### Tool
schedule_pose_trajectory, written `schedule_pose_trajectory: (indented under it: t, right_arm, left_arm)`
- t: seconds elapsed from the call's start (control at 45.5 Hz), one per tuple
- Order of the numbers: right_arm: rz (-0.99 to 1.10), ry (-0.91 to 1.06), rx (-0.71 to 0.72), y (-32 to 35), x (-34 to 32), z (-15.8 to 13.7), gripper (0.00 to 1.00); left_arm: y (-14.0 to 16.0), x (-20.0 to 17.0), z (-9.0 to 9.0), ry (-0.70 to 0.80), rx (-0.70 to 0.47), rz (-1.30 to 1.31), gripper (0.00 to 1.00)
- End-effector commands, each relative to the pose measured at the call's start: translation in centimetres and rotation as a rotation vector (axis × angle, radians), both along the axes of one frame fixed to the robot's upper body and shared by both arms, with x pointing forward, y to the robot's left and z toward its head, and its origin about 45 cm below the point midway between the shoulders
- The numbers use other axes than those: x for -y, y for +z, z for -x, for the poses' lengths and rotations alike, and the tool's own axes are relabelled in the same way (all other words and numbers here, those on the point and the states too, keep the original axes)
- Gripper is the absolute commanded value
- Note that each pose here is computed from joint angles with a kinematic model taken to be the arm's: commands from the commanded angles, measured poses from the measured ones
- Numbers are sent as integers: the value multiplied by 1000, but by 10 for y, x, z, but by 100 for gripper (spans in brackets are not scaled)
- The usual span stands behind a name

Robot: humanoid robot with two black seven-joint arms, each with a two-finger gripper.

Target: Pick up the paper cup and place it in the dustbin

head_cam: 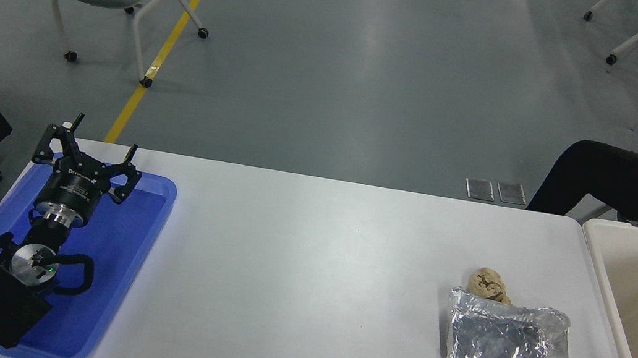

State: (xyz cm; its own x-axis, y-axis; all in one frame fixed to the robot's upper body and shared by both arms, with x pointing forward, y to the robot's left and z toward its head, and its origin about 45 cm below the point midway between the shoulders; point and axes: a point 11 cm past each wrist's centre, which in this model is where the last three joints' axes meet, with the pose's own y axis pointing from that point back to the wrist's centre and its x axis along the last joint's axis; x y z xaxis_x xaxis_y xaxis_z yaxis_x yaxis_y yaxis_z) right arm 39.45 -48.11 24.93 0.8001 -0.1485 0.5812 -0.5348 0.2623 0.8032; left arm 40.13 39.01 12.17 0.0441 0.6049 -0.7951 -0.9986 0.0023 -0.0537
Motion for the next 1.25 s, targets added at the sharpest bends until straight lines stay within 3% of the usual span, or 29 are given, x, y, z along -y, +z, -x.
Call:
schedule_pose_trajectory:
  t: [0.0,0.462,0.857,1.231]
  right_arm:
    - [63,177,-172,41,-56,18,100]
    - [-123,223,-568,88,-156,81,100]
    - [-172,251,-531,125,-207,79,100]
    - [-177,253,-522,128,-209,78,100]
  left_arm:
    - [0,0,0,0,0,1,100]
    - [0,-2,1,3,0,-2,100]
    - [-1,-3,2,6,-3,-4,100]
    - [-1,-3,2,6,-3,-4,100]
